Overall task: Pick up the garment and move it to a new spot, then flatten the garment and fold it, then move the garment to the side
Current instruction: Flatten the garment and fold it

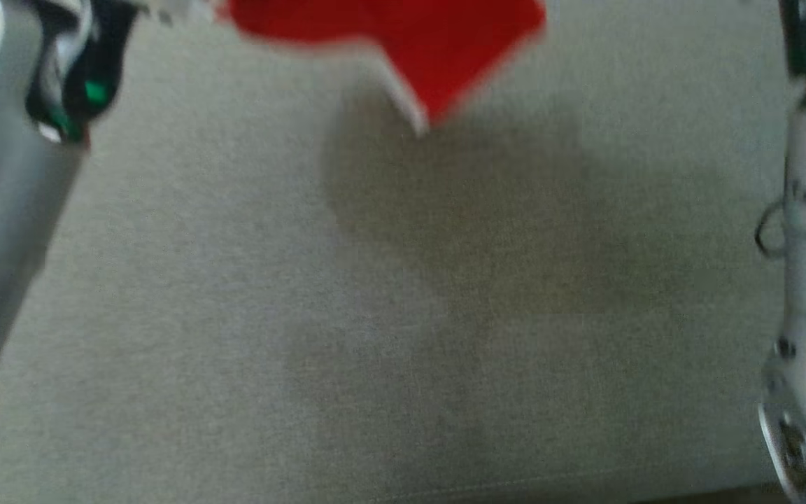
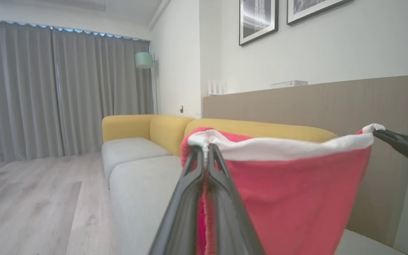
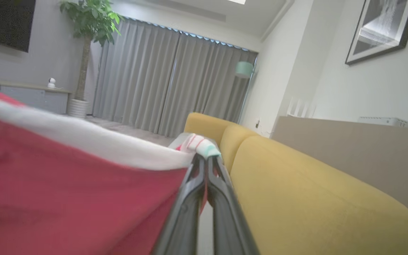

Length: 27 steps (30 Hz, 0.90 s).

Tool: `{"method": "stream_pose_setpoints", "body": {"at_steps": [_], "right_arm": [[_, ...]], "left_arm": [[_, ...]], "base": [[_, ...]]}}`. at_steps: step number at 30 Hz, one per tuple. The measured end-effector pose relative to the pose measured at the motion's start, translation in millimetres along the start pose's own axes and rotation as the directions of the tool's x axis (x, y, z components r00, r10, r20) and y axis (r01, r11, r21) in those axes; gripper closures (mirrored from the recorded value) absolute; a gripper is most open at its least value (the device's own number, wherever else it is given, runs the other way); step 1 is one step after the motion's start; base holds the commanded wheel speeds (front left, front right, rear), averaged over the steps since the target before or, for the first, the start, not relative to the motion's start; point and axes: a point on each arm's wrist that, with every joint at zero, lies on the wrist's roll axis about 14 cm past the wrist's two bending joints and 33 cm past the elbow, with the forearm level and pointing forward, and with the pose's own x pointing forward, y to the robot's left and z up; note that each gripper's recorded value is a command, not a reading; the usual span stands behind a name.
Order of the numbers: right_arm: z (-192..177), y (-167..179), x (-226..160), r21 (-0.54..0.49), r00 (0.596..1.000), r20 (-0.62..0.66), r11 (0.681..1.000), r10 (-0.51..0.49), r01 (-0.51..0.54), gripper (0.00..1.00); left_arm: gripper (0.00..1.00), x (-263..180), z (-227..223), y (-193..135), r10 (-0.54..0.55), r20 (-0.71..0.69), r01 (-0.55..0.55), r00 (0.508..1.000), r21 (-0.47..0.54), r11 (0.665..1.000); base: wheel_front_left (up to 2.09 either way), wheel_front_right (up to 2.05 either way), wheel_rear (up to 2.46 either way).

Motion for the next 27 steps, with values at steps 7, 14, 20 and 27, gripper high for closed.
{"method": "stream_pose_setpoints", "body": {"at_steps": [7, 14, 20, 27], "right_arm": [[-12, 0, 43, -0.041, 0.997, 0.074, 0.999, -0.014, 0.017, 1.00], [-96, 37, 42, -0.015, 0.997, -0.030, 0.997, 0.071, -0.072, 1.00], [-179, 68, -18, 0.096, 0.968, -0.214, 0.989, 0.134, -0.115, 1.00], [-215, 72, -100, 0.191, 0.931, -0.347, 0.980, 0.113, -0.047, 1.00]], "left_arm": [[1.00, 46, -9, 22, -0.005, 0.115, 0.004, 0.993, 0.013, 1.000], [1.00, 51, -96, 39, 0.023, 0.027, -0.020, 0.999, -0.125, 0.992], [1.00, 6, -183, 8, -0.018, -0.117, -0.007, 0.993, -0.210, 0.978], [1.00, -54, -210, -45, -0.062, -0.166, 0.014, 0.984, -0.279, 0.960]], "base": [[0.00, 0.00, 0.00], [0.00, 0.00, 0.00], [0.00, 0.00, 0.00], [0.00, 0.00, 0.00]]}}
